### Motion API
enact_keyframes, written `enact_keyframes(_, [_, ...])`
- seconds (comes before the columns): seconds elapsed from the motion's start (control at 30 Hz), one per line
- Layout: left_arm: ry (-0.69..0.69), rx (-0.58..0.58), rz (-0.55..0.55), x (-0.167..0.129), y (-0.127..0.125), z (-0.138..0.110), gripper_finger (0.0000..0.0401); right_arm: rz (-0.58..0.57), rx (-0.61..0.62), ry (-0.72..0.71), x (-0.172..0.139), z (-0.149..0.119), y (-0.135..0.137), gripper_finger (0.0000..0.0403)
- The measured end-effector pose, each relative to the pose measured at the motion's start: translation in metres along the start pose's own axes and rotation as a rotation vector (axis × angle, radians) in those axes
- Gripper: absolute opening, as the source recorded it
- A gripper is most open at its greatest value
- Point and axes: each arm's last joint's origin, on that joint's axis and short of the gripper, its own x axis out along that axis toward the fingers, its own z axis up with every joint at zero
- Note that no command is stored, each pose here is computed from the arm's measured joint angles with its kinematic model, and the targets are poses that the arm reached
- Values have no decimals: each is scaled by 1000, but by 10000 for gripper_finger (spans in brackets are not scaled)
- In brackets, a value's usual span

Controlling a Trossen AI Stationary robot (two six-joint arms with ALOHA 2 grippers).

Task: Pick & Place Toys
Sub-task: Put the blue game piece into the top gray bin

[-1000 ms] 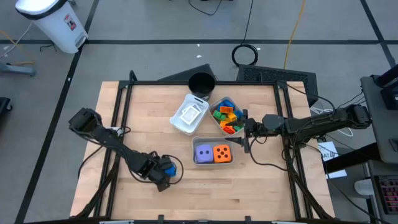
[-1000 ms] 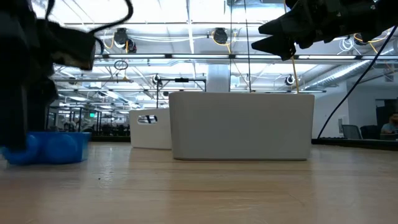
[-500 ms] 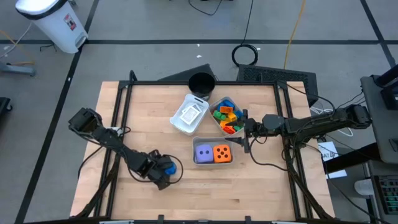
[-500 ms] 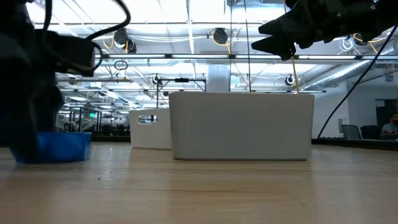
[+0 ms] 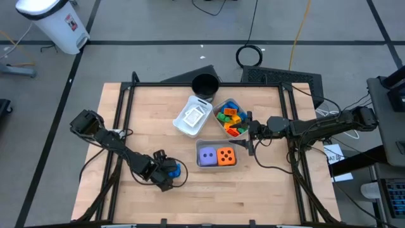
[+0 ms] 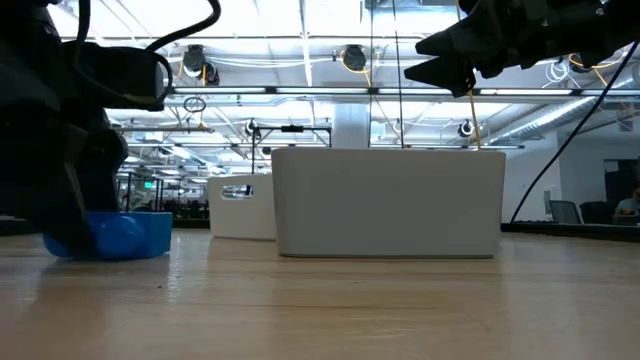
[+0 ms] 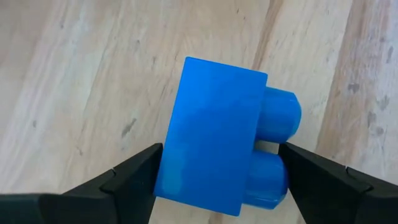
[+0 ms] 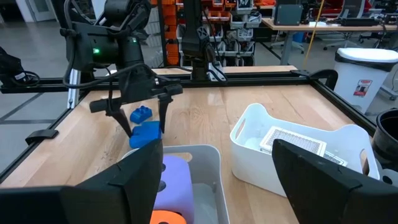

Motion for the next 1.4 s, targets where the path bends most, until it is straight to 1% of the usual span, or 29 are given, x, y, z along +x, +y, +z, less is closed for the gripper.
enact_keyframes(0.07, [-2, 15, 6, 1, 0, 0, 311, 0, 0, 0, 0, 0, 0, 274])
enact_keyframes(0.17, [-3, 35, 7, 2, 0, 0, 283, 0, 0, 0, 0, 0, 0, 274])
enact_keyframes(0.2, [-2, 35, 8, 3, -1, 0, 279, 0, 0, 0, 0, 0, 0, 274])
enact_keyframes(0.47, [-37, 22, 37, 1, 0, 3, 279, 0, 0, 0, 0, 0, 0, 274])
enact_keyframes(0.53, [-63, 38, 21, -4, -4, 10, 279, 0, 0, 0, 0, 0, 0, 274])
enact_keyframes(0.63, [-114, 102, 6, -13, -13, 23, 279, 2, 1, -2, 1, 0, 0, 274])
enact_keyframes(0.73, [-196, 146, 5, -25, -21, 43, 279, 26, -1, 2, 4, -2, 3, 274])
enact_keyframes(0.83, [-289, 207, 42, -39, -26, 63, 279, 53, -2, -15, 11, -5, 7, 274])
enact_keyframes(0.97, [-399, 340, 116, -59, -32, 87, 279, 69, 13, -40, 24, -11, 12, 275])
enact_keyframes(1.1, [-480, 450, 273, -72, -30, 105, 278, 67, 203, -56, 39, -18, 11, 283])
enact_keyframes(1.23, [-495, 516, 400, -76, -22, 118, 278, 108, 272, -41, 57, -19, 9, 305])
enact_keyframes(1.3, [-483, 523, 430, -73, -15, 122, 278, 130, 303, -39, 67, -15, 10, 317])
enact_keyframes(1.4, [-467, 522, 456, -70, -6, 129, 281, 150, 317, -39, 81, -10, 12, 335])
